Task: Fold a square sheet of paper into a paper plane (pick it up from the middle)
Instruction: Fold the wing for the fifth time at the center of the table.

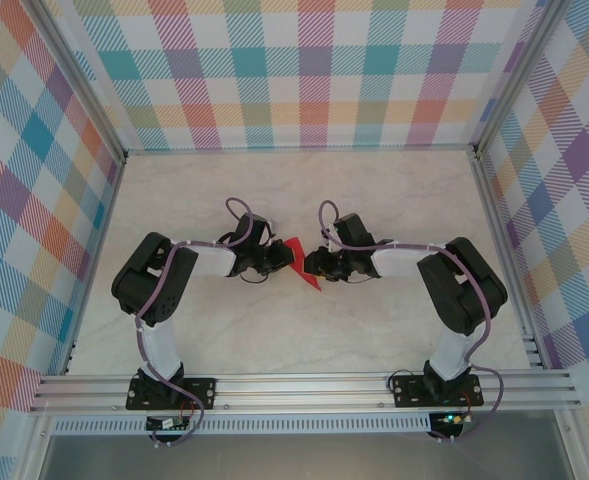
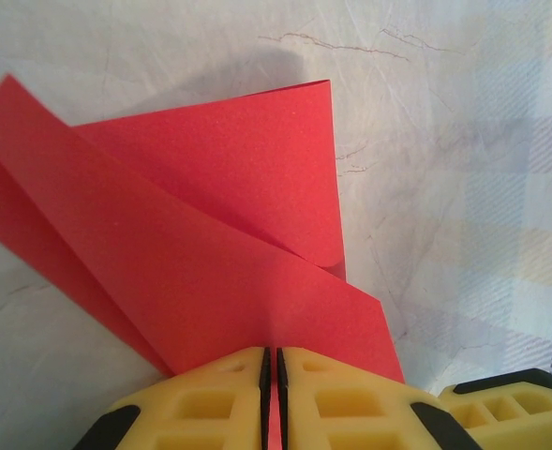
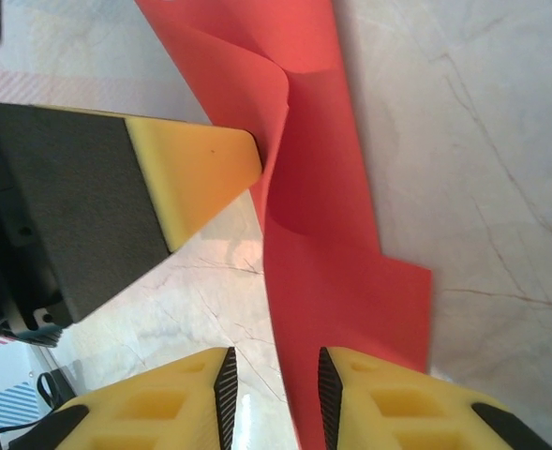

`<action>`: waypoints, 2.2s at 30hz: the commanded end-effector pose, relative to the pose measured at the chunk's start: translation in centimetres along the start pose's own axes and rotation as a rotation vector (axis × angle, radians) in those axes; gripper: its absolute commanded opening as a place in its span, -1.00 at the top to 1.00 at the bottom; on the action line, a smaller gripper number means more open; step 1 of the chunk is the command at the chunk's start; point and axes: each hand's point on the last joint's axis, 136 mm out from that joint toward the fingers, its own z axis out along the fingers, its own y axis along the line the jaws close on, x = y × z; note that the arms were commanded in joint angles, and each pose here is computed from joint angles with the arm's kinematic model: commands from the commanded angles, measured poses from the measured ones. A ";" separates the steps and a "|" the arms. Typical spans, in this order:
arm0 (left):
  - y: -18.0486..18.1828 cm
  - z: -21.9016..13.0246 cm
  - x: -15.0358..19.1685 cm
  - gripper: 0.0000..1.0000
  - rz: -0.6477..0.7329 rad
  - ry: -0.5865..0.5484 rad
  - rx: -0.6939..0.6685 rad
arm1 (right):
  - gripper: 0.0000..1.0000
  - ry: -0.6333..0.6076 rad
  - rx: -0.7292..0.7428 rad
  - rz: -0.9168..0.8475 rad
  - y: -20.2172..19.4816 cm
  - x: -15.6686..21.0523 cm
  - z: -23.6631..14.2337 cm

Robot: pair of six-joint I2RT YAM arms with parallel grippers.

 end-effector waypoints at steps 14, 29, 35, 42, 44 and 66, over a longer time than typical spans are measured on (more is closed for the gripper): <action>1.8 1.0 1.0 0.72 -0.020 0.030 -0.056 | 0.69 0.036 0.058 0.004 -2.0 0.9 0.8; -0.7 0.2 0.0 0.65 0.014 0.010 0.011 | 0.87 0.040 0.029 0.072 -3.6 1.4 1.0; -2.7 -0.3 -0.5 0.56 0.045 -0.001 0.087 | 0.90 0.048 0.025 0.111 -4.2 1.6 1.2; -3.9 -0.9 0.1 0.48 0.042 0.001 0.167 | 0.91 0.056 0.038 0.128 -4.7 1.8 1.4; -4.3 -1.3 0.3 0.47 0.042 -0.003 0.180 | 0.91 0.057 0.041 0.131 -4.8 1.9 1.4; -3.7 0.0 3.9 0.62 0.057 0.030 0.130 | 0.91 0.065 0.054 0.146 -5.3 2.2 1.6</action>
